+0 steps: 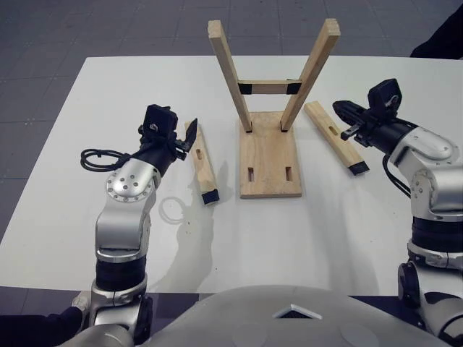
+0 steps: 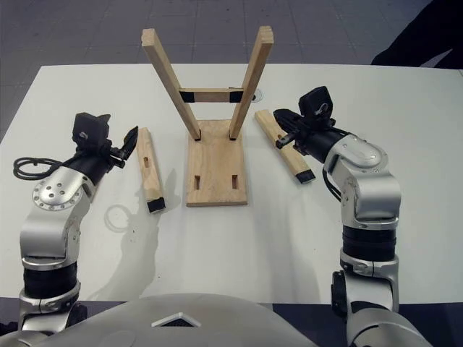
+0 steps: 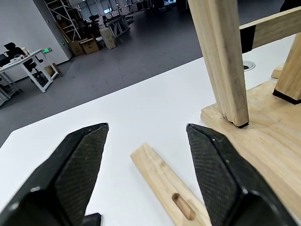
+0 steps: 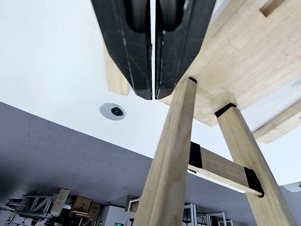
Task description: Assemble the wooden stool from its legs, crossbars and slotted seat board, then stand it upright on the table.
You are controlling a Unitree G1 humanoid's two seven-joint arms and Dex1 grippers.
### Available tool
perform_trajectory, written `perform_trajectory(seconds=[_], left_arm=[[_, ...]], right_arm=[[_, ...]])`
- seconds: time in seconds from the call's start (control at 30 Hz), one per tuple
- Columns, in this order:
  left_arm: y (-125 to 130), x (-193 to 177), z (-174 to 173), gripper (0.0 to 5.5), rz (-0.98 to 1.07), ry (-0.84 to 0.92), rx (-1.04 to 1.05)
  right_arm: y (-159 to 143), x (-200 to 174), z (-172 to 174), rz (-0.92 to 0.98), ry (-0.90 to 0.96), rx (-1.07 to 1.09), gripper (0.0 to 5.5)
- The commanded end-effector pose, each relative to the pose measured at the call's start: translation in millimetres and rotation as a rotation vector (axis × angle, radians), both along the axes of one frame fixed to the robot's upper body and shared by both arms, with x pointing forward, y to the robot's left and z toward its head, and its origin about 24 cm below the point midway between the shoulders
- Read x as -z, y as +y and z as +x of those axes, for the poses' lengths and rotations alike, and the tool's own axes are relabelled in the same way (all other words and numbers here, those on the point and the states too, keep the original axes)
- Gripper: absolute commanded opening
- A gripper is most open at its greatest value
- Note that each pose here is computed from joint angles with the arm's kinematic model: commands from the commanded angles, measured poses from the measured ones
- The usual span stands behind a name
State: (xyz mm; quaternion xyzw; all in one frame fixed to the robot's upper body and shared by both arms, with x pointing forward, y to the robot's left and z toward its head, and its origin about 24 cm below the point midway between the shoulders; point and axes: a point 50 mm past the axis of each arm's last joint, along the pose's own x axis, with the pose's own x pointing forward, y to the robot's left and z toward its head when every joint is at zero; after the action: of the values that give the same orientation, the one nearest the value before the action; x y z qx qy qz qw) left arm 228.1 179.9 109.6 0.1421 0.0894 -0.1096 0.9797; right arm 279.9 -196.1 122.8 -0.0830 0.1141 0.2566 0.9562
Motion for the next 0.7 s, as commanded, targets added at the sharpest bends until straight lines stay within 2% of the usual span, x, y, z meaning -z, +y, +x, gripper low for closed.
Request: perform_trajectory(seconds=[0.03,0.17,0.33,0.37,0.53,0.7], left_arm=[[-2,12,-24,3.09,-0.019,0.038,-0.107],[15,17,-39,3.09,0.019,0.017,-0.271],[36,19,-64,3.09,0.060,0.007,-0.439],[39,21,-70,3.26,0.049,0.015,-0.451],[57,34,-77,4.02,-0.068,0.024,-0.349],[81,59,-71,4.02,-0.135,0.062,-0.303]], right_arm=[[-17,15,-11,-0.096,0.021,0.113,0.10],[-36,23,-19,-0.158,-0.021,0.256,0.10],[-37,17,-17,-0.173,-0.096,0.294,0.10],[-38,19,-18,-0.170,-0.092,0.300,0.10],[-42,36,-31,-0.173,-0.042,0.330,0.10],[-40,34,-25,-0.166,-0.046,0.316,0.10]])
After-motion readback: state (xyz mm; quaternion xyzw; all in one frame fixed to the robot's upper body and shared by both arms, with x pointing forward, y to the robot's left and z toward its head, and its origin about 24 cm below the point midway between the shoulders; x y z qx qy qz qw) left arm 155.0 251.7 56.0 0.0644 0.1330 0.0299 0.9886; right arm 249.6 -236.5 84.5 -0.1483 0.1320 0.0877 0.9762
